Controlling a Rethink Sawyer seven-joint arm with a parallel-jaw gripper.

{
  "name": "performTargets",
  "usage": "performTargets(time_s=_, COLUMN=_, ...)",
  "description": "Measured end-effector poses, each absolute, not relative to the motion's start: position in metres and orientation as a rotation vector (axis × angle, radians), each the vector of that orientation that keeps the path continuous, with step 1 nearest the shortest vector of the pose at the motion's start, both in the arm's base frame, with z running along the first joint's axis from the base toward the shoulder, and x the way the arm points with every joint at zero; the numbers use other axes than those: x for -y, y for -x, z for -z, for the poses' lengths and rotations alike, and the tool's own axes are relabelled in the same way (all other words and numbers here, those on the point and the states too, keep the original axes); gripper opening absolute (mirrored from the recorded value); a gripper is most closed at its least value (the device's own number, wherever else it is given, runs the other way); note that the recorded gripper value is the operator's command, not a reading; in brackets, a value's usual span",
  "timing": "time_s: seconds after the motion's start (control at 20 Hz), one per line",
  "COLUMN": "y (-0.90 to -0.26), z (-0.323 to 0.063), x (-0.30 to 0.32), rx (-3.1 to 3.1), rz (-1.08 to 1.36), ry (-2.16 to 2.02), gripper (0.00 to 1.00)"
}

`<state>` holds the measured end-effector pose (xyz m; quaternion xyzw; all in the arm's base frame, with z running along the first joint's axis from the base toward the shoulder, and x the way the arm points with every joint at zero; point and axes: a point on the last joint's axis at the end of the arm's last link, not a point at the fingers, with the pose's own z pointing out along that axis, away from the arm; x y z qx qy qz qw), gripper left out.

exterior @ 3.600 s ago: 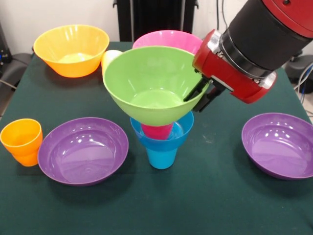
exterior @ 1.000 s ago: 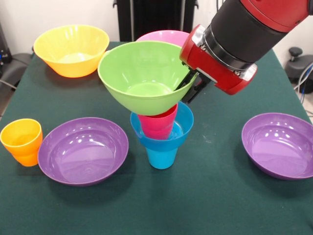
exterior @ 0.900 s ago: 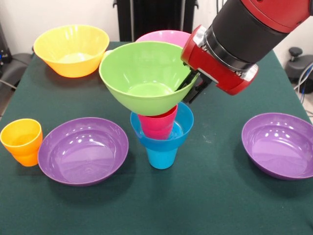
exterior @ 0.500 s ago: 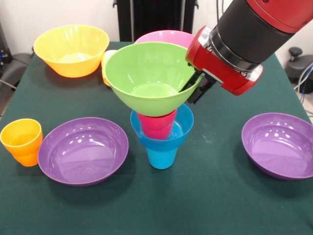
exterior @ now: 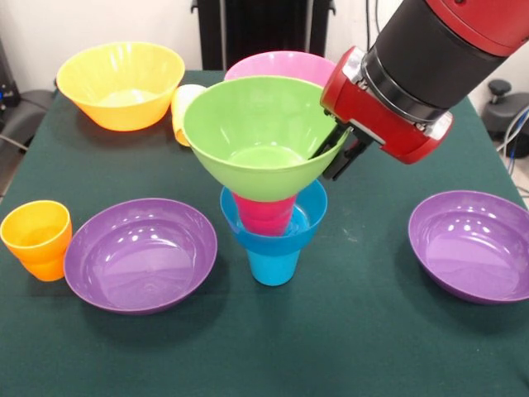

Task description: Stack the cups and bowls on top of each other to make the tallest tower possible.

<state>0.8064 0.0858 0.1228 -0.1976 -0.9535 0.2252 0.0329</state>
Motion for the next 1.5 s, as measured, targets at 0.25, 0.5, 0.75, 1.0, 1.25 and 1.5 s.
performTargets(time_s=0.25, y=-0.8116, z=-0.1223, x=-0.0853, rx=2.974, rz=-0.694, ry=0.603, gripper=0.0)
performTargets(time_s=0.5, y=-0.814, z=-0.1221, x=-0.085, rx=2.993, rz=-0.695, ry=0.6, gripper=0.0)
performTargets(time_s=0.75, y=-0.8151, z=-0.122, x=-0.0849, rx=3.002, rz=-0.695, ry=0.599, gripper=0.0)
performTargets(time_s=1.0, y=-0.8158, z=-0.1208, x=-0.0844, rx=3.013, rz=-0.696, ry=0.598, gripper=0.0)
performTargets(time_s=1.25, y=-0.8146, z=-0.1184, x=-0.0832, rx=3.014, rz=-0.697, ry=0.599, gripper=0.0)
performTargets(time_s=1.5, y=-0.8107, z=-0.1165, x=-0.0816, rx=3.002, rz=-0.698, ry=0.604, gripper=0.0)
